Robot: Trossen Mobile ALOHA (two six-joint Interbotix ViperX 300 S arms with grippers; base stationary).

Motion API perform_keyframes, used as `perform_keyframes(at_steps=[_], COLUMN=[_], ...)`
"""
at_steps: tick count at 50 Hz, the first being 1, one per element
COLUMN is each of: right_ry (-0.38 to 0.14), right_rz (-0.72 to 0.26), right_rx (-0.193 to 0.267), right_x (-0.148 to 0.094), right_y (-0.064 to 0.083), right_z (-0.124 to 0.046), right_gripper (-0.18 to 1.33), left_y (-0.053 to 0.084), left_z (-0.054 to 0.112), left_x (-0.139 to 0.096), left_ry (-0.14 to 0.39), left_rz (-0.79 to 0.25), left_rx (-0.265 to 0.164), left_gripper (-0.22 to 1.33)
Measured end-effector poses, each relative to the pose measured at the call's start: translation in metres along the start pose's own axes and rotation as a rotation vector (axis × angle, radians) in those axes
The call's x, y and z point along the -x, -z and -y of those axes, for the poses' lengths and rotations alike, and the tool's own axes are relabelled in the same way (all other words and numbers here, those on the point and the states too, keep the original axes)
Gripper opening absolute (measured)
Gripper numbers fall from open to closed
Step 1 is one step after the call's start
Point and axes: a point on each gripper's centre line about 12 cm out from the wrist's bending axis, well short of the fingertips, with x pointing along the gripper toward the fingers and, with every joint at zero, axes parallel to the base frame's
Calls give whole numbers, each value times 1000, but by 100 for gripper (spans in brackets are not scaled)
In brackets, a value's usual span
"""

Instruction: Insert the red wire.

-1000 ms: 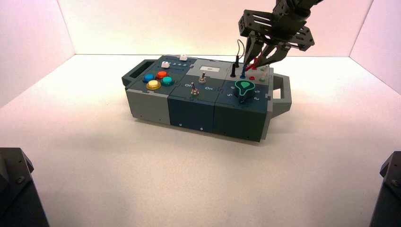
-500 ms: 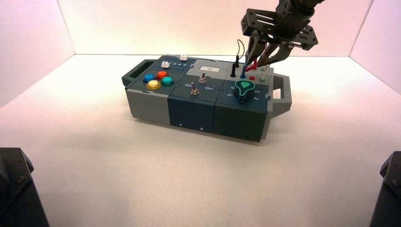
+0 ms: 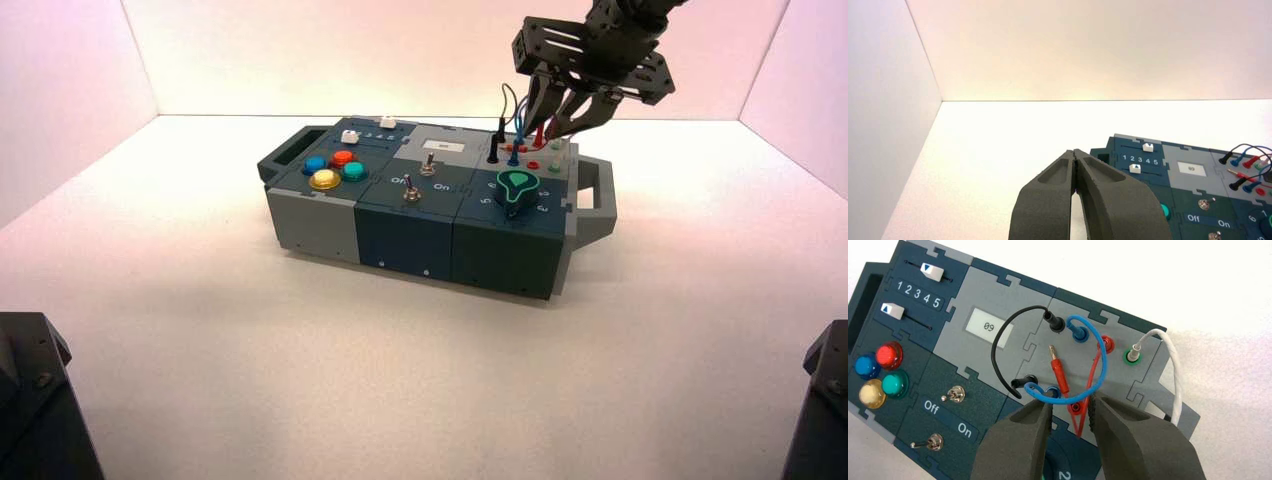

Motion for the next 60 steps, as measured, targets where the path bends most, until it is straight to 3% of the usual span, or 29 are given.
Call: perform_keyframes(at_steps=[60], right_ry=[14], right_rz=[-6], right_rx=[-2], right_x=[-18], right_y=[-3], right_z=[2], right_gripper=[73], left_y=[-1], left_z=[0], left_x=[0], left_ry=[0], left_rz=[6], left_rx=[-1], left_gripper=[-16])
